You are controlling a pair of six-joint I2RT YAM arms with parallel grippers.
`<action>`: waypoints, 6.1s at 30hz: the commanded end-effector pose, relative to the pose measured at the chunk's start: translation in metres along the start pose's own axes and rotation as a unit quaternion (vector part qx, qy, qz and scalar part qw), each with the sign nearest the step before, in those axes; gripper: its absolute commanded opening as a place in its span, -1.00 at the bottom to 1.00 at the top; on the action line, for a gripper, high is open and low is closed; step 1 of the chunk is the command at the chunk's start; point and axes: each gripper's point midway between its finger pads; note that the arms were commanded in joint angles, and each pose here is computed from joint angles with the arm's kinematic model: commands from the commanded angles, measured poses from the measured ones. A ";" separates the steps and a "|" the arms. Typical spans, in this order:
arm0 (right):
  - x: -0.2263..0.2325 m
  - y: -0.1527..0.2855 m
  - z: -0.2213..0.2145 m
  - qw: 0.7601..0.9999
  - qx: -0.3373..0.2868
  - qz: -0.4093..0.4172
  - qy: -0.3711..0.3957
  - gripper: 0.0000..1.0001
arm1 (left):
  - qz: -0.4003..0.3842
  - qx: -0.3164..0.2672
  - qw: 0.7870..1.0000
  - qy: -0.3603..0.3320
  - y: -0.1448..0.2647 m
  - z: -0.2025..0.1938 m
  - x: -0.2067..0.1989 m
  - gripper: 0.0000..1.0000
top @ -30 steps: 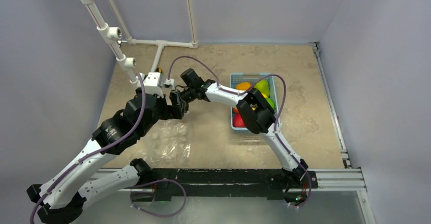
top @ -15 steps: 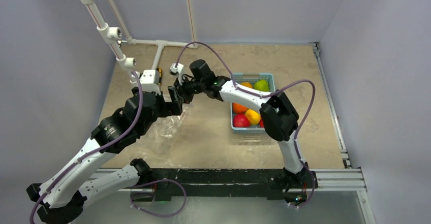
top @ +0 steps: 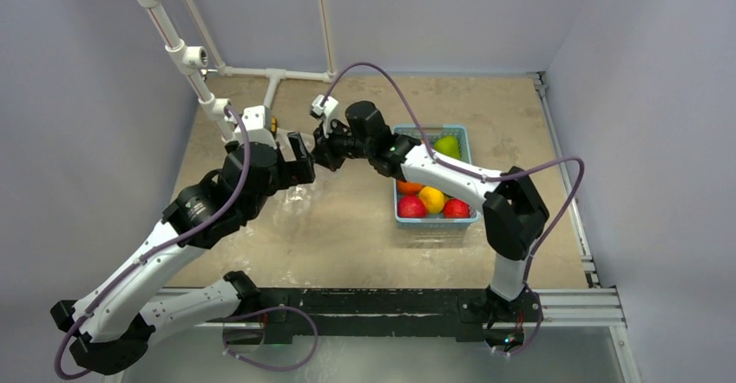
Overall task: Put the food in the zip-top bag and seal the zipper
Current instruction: Pick up the zipper food storage bag at the center of the board, then open the zipper of the food storage bag at the center of the board.
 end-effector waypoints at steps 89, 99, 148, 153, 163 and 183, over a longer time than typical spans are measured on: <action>0.076 0.106 0.080 0.977 -0.138 -0.160 -0.002 0.00 | 0.059 0.182 0.975 -0.114 -0.079 -0.014 0.019 -1.00; 0.049 0.110 0.096 0.959 -0.115 -0.254 -0.058 0.11 | 0.067 0.176 0.974 -0.125 -0.079 -0.012 0.023 -1.00; -0.067 0.055 -0.054 0.923 0.035 -0.350 -0.158 -0.37 | 0.024 0.172 0.975 -0.140 -0.039 -0.004 0.023 -1.00; -0.051 0.048 -0.021 0.942 0.005 -0.297 -0.154 -0.14 | 0.028 0.191 0.972 -0.135 -0.047 -0.024 0.028 -1.00; -0.039 0.073 0.021 0.947 -0.032 -0.284 -0.148 0.08 | 0.048 0.215 0.966 -0.134 -0.062 -0.050 0.038 -1.00; -0.052 0.182 0.013 0.905 -0.057 -0.370 -0.202 0.58 | 0.039 0.221 0.966 -0.131 -0.074 -0.055 0.032 -1.00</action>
Point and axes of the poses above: each gripper's point midway between its finger pads, its own y axis back along the fingers, its own x axis along the line the jaws close on, z = x × y, and after that the axes turned 3 degrees about y, right-handed
